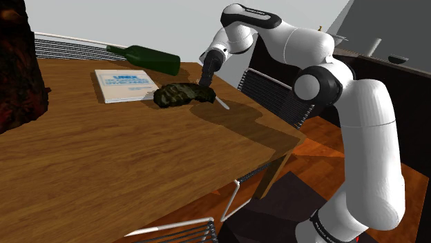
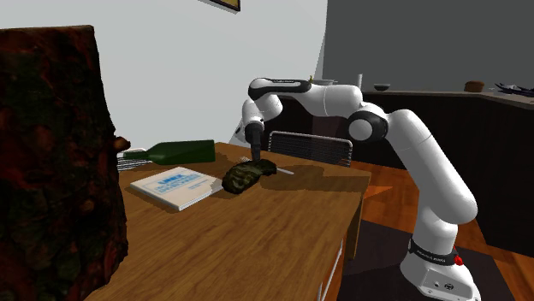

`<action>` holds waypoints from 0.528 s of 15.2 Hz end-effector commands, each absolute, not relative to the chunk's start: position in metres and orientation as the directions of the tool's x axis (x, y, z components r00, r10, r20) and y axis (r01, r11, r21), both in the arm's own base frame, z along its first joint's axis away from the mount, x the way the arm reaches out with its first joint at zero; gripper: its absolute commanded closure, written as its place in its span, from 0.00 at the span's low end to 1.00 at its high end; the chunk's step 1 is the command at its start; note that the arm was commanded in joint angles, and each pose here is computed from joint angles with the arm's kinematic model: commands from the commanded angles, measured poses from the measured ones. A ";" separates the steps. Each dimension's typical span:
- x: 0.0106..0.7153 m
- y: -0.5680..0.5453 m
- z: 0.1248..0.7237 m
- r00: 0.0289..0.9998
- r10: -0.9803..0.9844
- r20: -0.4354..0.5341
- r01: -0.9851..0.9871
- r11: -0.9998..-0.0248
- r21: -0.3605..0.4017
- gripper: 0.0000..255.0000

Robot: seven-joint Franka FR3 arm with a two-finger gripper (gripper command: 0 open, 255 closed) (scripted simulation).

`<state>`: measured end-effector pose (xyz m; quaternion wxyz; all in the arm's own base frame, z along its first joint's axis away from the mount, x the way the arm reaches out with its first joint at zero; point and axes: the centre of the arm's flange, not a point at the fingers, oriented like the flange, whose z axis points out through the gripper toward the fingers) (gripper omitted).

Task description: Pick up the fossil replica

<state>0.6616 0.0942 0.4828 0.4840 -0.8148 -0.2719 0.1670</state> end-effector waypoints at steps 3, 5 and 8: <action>0.661 0.094 0.493 0.796 0.605 -0.009 0.281 -0.383 -0.880 1.00; 0.661 0.094 0.504 0.796 0.605 -0.009 0.281 -0.383 -0.880 1.00; 0.661 0.094 0.519 0.796 0.605 -0.009 0.281 -0.383 -0.880 1.00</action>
